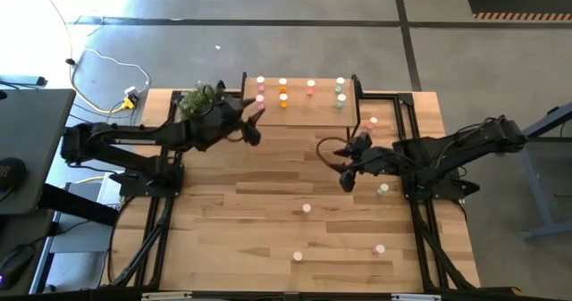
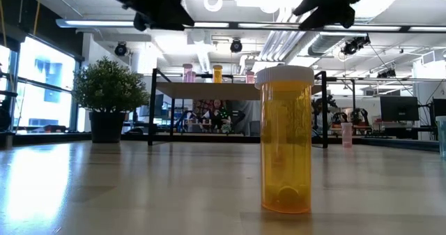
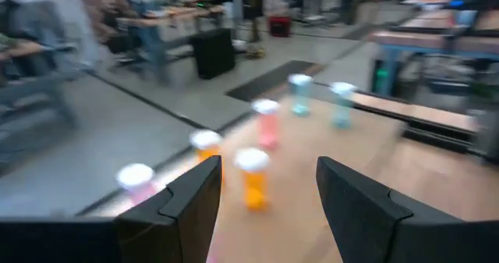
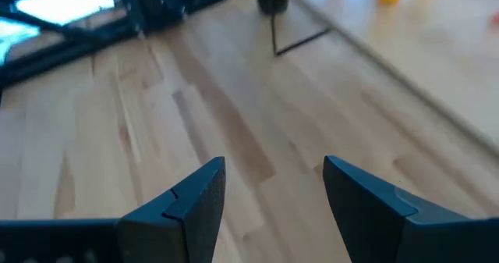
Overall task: Pick and place medicine bottles onto shelf by color
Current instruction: Put the bottom red pill bottle aligned with the other red pill bottle on the shelf
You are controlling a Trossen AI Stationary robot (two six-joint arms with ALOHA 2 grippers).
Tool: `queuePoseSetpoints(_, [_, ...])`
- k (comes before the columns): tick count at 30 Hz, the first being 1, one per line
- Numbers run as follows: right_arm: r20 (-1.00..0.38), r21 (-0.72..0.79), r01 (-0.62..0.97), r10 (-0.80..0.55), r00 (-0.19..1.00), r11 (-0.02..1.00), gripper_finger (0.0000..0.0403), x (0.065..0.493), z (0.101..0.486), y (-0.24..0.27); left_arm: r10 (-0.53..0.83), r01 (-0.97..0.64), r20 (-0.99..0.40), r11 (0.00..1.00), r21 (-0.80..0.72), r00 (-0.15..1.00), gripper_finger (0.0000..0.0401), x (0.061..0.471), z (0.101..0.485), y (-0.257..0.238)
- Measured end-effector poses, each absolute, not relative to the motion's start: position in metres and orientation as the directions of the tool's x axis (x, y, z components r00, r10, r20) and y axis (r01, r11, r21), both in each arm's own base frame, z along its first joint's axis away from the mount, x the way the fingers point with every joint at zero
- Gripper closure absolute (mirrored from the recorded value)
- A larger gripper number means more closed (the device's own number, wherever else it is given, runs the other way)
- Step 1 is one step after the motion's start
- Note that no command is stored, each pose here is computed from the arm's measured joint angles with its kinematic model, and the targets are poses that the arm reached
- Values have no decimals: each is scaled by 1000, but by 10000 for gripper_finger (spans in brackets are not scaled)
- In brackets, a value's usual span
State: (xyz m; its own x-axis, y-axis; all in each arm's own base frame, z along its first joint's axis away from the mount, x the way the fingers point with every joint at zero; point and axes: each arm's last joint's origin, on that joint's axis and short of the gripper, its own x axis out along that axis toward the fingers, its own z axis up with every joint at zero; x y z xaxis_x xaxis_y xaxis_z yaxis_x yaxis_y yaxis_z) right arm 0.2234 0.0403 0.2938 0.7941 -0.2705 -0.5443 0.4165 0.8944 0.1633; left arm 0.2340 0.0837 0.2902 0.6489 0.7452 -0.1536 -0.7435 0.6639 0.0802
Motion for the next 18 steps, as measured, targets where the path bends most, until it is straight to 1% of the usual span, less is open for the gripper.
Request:
queuePoseSetpoints(3, [-581,167,406,-243,777,898,194,227,285,52,692,-697,-159,717,31,705,199,224,279,67])
queuePoseSetpoints(8, [-629,154,374,-201,751,915,194,233,269,74,625,-636,-160,771,-29,764,199,211,268,46])
queuePoseSetpoints(15, [-683,101,351,-191,705,931,194,238,241,110,515,-527,-182,850,-19,837,199,208,255,17])
queuePoseSetpoints(18, [-704,101,353,-184,686,930,194,238,230,125,481,-487,-187,873,20,856,199,208,254,8])
